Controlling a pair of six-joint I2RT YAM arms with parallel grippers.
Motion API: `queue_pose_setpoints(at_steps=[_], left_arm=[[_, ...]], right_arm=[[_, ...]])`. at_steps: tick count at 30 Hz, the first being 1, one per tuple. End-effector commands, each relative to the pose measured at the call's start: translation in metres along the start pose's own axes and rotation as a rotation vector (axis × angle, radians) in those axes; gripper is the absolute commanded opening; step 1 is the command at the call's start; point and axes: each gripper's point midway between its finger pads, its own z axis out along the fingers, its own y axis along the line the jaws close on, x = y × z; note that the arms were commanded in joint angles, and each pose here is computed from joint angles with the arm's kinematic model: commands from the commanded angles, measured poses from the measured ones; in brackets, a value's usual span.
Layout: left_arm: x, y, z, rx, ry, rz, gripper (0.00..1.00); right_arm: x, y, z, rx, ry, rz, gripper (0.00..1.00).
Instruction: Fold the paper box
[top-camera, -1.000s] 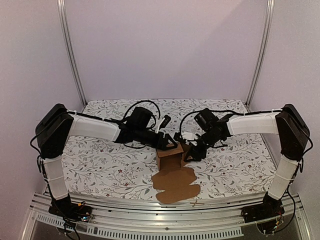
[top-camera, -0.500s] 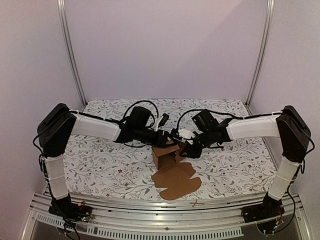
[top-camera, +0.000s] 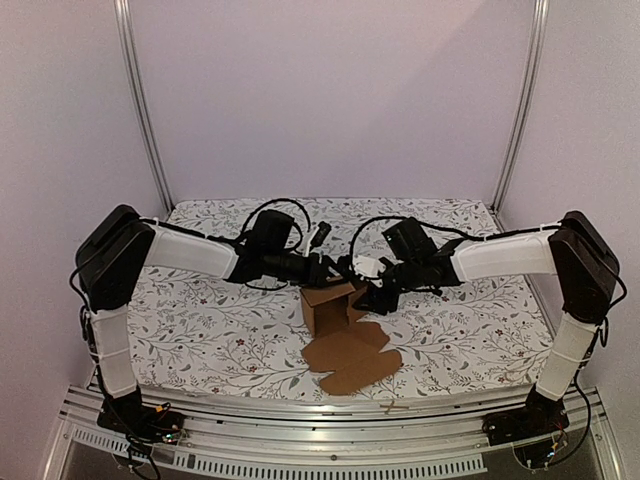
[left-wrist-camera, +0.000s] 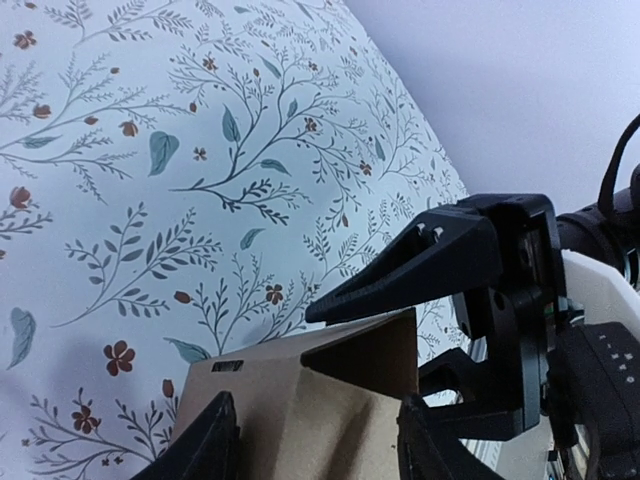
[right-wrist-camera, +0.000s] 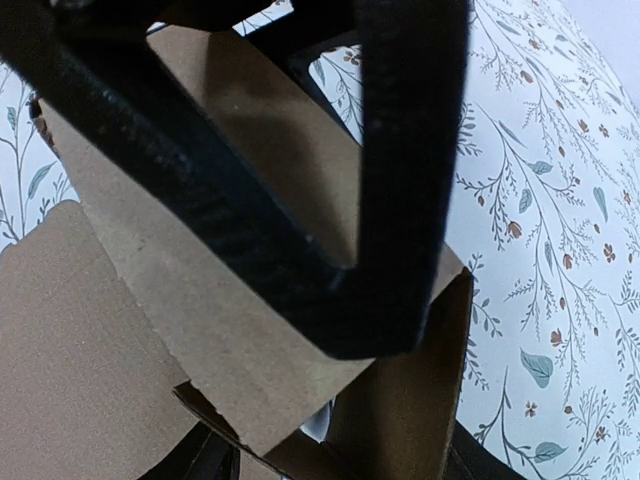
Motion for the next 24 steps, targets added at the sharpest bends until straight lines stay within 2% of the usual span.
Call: queue_pose_setpoints(at_steps=[1,7,11,17,19,24], left_arm=[[0.019,0.021,0.008,0.006,0.062,-0.072,0.53],[0.012,0.024,0.01,0.026,0.043,-0.1,0.52],[0.01,0.026,0.01,0.014,0.029,-0.12,0.52],[0.003,0.034,0.008,-0.032,-0.02,-0.189,0.52],[-0.001,0.037,0.006,-0.037,-0.037,-0.216,0.52],[-0.004,0.045,0.006,-0.015,-0.058,-0.28,0.52]], right_arm=[[-0.022,-0.007,0.01,0.008,-0.071,-0.079,0.58],[-0.019,-0.009,0.016,-0.031,-0.078,0.02,0.55],[-0.018,-0.018,0.013,-0.009,-0.076,0.144,0.47],[-0.036,-0.02,0.008,-0.005,-0.119,0.244,0.38],[-0.04,-0.026,0.009,0.021,-0.116,0.28,0.39],[-0.041,-0.026,0.022,0.022,-0.101,0.316,0.5]])
